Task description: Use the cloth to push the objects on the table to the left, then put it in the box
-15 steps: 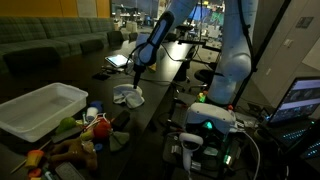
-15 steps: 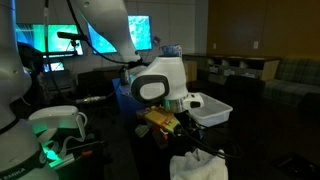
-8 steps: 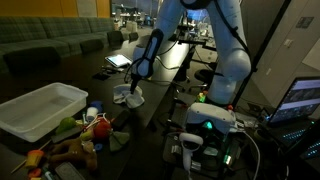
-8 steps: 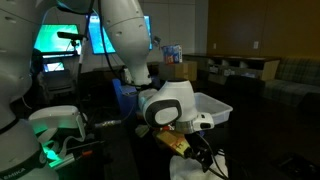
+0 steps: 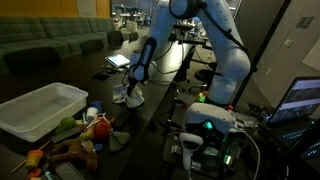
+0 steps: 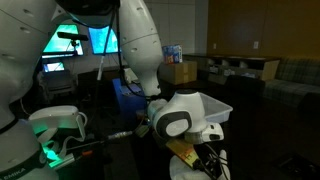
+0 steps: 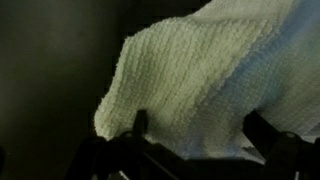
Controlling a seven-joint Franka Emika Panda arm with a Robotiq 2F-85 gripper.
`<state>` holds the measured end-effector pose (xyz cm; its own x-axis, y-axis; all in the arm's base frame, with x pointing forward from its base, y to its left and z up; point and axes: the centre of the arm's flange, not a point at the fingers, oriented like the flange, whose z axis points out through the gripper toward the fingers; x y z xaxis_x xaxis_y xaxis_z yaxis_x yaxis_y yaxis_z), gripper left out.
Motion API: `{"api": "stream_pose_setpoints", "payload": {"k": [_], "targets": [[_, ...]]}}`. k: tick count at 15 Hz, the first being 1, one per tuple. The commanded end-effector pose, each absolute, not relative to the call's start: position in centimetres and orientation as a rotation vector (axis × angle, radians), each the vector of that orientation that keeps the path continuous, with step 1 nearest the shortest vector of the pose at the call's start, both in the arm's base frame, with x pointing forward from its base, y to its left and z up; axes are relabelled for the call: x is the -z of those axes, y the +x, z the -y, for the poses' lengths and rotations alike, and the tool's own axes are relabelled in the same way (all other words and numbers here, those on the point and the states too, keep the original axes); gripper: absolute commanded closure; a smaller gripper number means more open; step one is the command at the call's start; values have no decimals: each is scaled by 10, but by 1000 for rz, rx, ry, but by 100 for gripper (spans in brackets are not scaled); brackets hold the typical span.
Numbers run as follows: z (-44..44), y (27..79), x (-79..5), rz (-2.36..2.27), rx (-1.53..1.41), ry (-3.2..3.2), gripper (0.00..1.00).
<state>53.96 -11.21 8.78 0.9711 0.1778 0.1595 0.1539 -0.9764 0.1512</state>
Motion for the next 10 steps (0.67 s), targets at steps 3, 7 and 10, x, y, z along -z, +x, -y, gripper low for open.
{"api": "stream_pose_setpoints", "payload": {"k": [3,7,10], "targets": [[125,553,-56,-218,-225,3010,7],[124,541,-47,-231,-139,3017,48],[124,528,-52,-242,-79,3020,72]]}}
